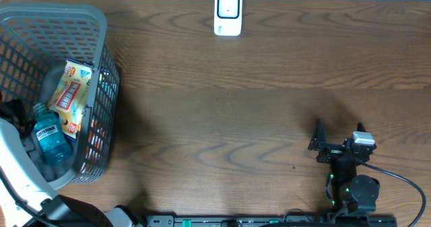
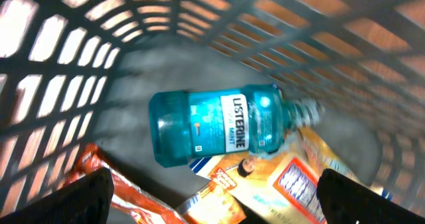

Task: Scan the item barcode
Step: 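Grasp the teal Listerine bottle in the basket with the left gripper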

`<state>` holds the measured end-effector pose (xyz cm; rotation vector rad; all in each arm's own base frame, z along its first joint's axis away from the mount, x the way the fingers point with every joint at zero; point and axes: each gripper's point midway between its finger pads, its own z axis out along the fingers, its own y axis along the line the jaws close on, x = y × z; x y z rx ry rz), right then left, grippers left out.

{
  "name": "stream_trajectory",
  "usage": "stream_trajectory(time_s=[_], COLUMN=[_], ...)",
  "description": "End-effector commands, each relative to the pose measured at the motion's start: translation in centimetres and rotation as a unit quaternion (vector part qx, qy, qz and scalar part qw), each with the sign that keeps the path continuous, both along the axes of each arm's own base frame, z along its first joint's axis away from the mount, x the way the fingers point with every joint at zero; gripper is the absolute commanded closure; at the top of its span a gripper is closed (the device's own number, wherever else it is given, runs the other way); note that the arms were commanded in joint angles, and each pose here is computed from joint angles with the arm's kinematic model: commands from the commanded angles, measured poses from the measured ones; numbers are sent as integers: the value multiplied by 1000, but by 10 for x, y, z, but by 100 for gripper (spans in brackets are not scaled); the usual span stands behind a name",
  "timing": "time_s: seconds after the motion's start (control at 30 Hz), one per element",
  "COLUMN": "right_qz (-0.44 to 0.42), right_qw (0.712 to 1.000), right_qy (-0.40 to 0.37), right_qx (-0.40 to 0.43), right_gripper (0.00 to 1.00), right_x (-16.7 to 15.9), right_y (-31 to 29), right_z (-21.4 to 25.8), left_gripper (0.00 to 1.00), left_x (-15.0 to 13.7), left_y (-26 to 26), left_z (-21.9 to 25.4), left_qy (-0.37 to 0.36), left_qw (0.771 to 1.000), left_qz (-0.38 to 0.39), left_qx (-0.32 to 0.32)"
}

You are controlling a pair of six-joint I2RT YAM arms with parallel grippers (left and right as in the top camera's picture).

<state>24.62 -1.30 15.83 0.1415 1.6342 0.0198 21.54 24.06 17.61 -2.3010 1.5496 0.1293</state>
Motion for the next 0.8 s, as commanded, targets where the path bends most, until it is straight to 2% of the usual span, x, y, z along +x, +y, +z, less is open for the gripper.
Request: stream_trajectory(time_s=[0.0,0.13,0.33,0.6,0.77], right_qz=[-3,-3,-3,-3,-3], right_qw=[1000,1000,1000,1000,1000], right_qy=[0,0,0,0,0], right_qx=[7,7,7,7,7], right_gripper=[1,1,1,1,1], right_x=[0,0,0,0,0], right_y=[-1,-1,-1,-1,-1], right_z=[0,0,0,0,0], left_gripper=[2,2,2,2,2], left_x=[10,10,11,14,15], left_y=[5,5,6,10,9], left_z=[7,6,-19,-74,-107], left_qy=[27,68,115,165,182], left_qw=[990,969,940,911,902], left_qz=[-134,-234,-320,-376,-383], left_qx=[25,40,23,-44,-86])
